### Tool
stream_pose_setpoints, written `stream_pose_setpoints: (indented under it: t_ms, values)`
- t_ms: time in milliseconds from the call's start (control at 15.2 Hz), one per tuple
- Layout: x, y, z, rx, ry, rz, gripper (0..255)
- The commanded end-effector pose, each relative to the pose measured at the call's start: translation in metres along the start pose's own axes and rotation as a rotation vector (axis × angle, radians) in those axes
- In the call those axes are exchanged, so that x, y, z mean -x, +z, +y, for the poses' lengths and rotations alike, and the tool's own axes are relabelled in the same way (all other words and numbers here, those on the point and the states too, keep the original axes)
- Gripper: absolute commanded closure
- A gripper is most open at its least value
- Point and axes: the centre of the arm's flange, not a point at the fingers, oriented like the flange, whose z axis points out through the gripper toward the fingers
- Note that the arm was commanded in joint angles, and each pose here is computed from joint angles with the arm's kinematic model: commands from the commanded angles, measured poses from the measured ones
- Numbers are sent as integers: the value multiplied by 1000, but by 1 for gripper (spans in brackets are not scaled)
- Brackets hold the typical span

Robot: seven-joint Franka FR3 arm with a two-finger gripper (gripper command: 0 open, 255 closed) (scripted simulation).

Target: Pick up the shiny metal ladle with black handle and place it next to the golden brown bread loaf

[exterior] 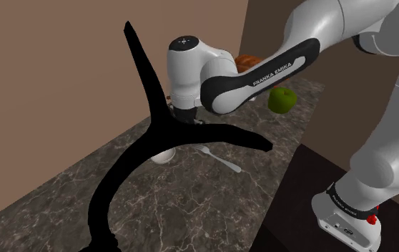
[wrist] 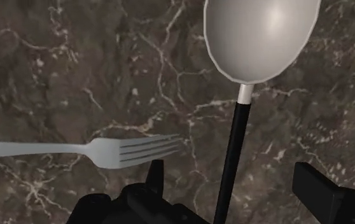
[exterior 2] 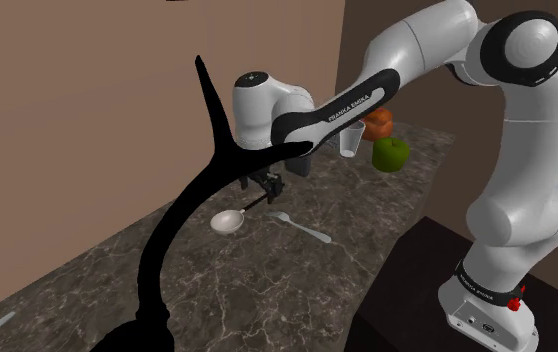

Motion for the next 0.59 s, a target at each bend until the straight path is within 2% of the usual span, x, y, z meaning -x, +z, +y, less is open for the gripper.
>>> stream_pose_setpoints:
  t_ms: [0, 528]
  values:
    - [1, 12, -15, 2, 64, 16, 0]
    - [0, 52, -15, 2, 64, 16, 0]
